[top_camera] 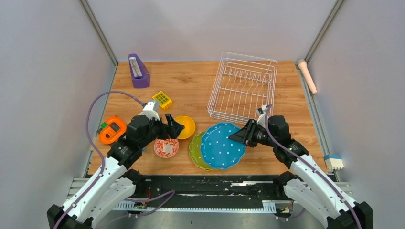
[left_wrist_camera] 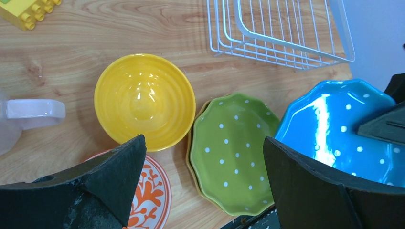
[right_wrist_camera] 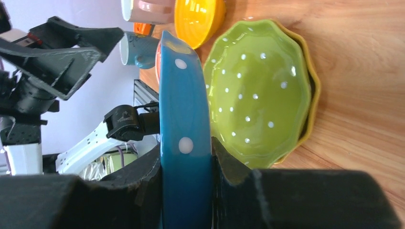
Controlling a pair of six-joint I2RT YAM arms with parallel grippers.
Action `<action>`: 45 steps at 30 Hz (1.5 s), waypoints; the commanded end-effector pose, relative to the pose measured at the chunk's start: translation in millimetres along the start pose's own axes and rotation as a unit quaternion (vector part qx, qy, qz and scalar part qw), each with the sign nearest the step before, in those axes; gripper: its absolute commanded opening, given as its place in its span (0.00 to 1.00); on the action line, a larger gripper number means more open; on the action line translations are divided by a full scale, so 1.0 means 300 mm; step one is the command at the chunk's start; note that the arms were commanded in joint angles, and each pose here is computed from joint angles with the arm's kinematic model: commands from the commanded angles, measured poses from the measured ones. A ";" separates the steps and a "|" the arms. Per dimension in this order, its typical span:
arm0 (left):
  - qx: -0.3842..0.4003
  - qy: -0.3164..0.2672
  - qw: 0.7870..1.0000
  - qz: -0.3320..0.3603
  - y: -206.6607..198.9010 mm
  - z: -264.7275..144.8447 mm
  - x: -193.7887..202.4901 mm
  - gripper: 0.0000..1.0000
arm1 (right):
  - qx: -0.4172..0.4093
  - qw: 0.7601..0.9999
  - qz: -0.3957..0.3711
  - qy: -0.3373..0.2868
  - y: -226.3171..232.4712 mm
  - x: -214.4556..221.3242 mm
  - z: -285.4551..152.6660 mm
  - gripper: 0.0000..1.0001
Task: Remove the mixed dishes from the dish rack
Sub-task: Place the plate at the center of the board.
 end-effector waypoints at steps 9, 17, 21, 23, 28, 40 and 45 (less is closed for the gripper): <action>0.022 -0.010 1.000 -0.004 -0.025 0.008 -0.017 1.00 | -0.011 0.996 0.063 -0.057 -0.034 0.001 0.034 0.00; 0.029 -0.003 1.000 -0.007 -0.030 0.012 -0.007 1.00 | 0.055 0.993 0.066 -0.075 -0.088 0.018 0.107 0.06; 0.038 -0.007 0.999 -0.003 -0.040 0.007 -0.013 1.00 | 0.080 0.993 0.061 -0.065 -0.096 0.046 0.147 0.16; 0.044 -0.009 0.999 0.002 -0.046 0.004 -0.019 1.00 | 0.093 0.992 0.056 -0.063 -0.104 0.054 0.159 0.22; 0.079 -0.011 0.997 0.010 -0.076 -0.004 -0.017 1.00 | 0.113 0.990 0.044 -0.075 -0.117 0.053 0.165 0.40; 0.143 -0.050 0.988 0.022 -0.134 -0.044 -0.042 1.00 | 0.136 0.989 -0.003 -0.053 -0.135 0.067 0.172 0.71; 0.167 -0.055 0.984 0.027 -0.157 -0.052 -0.048 1.00 | 0.125 0.991 -0.031 -0.031 -0.105 0.082 0.183 0.76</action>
Point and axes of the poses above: each gripper's point midway between its finger pads, its own z axis out along the fingers, its own y axis along the line the jaws close on, x = y × z, the point moved 3 cm from there along -z, back along the fingers, and after that the axes turned 6 degrees about z, right-handed, at the moved point
